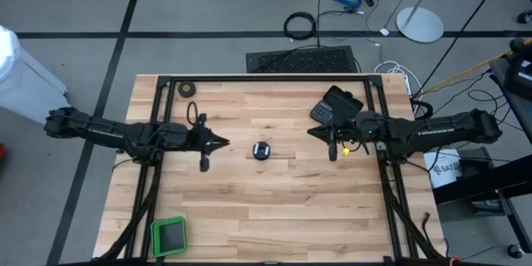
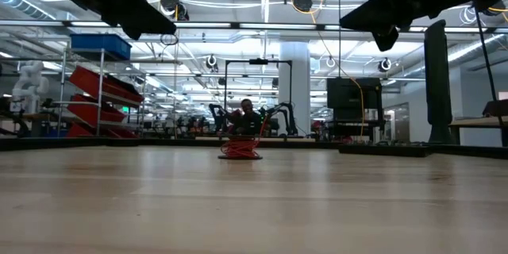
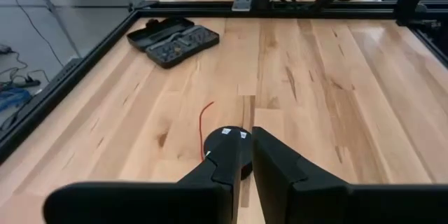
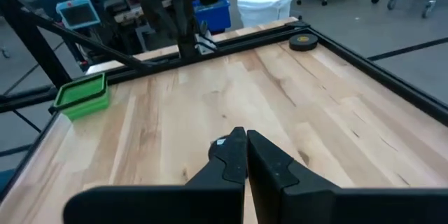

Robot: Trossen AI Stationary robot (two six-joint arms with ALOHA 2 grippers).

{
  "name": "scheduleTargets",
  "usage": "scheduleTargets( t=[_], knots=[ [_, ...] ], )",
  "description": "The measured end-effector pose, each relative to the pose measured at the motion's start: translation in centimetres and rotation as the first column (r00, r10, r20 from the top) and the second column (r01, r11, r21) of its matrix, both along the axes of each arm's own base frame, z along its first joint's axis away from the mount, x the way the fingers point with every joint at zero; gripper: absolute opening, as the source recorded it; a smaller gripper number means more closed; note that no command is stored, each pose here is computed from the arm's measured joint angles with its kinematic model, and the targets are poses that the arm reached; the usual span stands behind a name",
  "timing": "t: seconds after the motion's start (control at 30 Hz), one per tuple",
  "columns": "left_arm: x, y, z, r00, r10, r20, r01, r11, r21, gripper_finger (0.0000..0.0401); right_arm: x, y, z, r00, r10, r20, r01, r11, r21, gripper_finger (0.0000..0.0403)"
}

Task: Coil cords
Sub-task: Uncoil the red wire from the spool

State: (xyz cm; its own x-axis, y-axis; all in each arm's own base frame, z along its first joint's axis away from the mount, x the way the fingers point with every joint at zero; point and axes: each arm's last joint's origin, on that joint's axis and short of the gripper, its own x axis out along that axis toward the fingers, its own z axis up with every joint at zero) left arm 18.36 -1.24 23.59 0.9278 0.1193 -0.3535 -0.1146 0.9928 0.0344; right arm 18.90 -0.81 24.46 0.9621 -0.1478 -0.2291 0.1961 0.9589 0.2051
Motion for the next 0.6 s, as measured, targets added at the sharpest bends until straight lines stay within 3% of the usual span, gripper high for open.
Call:
scheduleTargets(
  t=[0.23, 0.43, 0.6],
  knots=[
    [1.2, 0.0, -0.4, 1.000, 0.013, 0.008, -0.014, 0.999, 0.047, 0.0043, 0.9, 0.1, -0.1, 0.999, 0.004, 0.037, -0.004, 1.000, 0.004, 0.0000],
    [1.7, -0.2, -0.7, 1.000, -0.009, -0.003, 0.009, 0.991, 0.132, 0.0044, 1.4, 0.1, 0.9, 0.990, 0.020, 0.143, -0.007, 0.996, -0.088, 0.0000],
    [2.4, -0.5, -1.4, 1.000, -0.012, -0.026, 0.015, 0.992, 0.125, 0.0080, 1.4, 0.1, 1.0, 0.989, 0.019, 0.147, -0.007, 0.996, -0.086, 0.0000]
  ],
)
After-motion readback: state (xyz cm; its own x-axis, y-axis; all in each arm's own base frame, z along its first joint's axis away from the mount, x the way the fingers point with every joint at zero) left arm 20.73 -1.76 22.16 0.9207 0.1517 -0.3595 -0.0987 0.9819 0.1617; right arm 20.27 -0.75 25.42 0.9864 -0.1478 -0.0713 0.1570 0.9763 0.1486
